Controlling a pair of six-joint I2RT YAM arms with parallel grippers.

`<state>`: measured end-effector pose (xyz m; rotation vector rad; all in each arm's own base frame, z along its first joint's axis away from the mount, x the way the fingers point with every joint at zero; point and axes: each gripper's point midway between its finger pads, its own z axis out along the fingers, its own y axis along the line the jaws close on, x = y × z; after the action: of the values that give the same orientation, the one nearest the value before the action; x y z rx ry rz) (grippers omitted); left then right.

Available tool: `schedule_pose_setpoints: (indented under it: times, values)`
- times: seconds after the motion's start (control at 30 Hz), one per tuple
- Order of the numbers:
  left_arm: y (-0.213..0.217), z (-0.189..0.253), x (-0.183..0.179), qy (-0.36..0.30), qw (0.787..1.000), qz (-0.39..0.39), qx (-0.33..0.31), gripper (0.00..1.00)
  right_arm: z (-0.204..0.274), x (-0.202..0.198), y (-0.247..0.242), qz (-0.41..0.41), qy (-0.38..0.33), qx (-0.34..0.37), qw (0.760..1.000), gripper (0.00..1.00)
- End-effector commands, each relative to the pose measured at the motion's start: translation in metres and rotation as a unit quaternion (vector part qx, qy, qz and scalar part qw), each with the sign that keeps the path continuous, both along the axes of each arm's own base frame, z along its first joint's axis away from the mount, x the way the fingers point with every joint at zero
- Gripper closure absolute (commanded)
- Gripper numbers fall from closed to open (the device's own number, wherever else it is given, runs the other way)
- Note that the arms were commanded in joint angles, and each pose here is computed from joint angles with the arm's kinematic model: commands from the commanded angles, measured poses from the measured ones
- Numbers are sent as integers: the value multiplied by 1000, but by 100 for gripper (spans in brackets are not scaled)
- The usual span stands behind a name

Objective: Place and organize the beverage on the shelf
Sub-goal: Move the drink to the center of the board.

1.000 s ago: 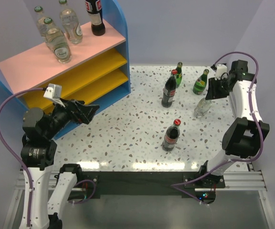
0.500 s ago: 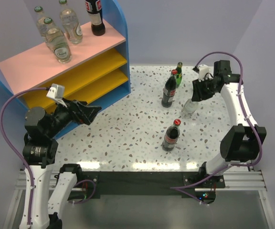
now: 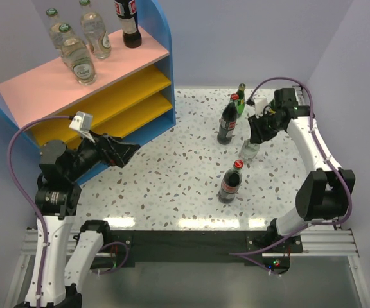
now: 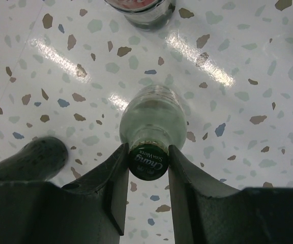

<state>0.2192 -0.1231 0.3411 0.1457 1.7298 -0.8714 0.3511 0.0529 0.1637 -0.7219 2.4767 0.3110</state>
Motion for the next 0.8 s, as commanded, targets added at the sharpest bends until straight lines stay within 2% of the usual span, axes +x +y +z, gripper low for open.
schedule_pose_setpoints:
  times: [0.0,0.13,0.17,0.27,0.37,0.53,0.63,0.77]
  values:
    - [-5,4,3,-22,1000,-15,5,0,29,8,3,19,-71,0,997,84]
    - [-8,3,5,-21,1000,-22,6,0,31,5,7,31,-73,2,997,66]
    - [-8,2,7,-19,1000,-21,8,0,35,4,7,32,-78,2,996,54]
    - [-10,-1,10,-15,1000,-25,11,0,43,3,7,34,-87,1,996,36]
    - [-12,-3,12,-12,999,-29,12,0,54,3,5,33,-97,-4,995,26]
    - [-16,-2,12,-16,999,-38,17,0,77,-6,2,29,-110,-11,993,17]
    - [-19,-2,12,-17,999,-42,19,0,113,-12,-2,25,-135,-20,990,12]
    - [-27,-8,15,-12,998,-53,20,0,138,-39,14,66,-117,18,991,12]
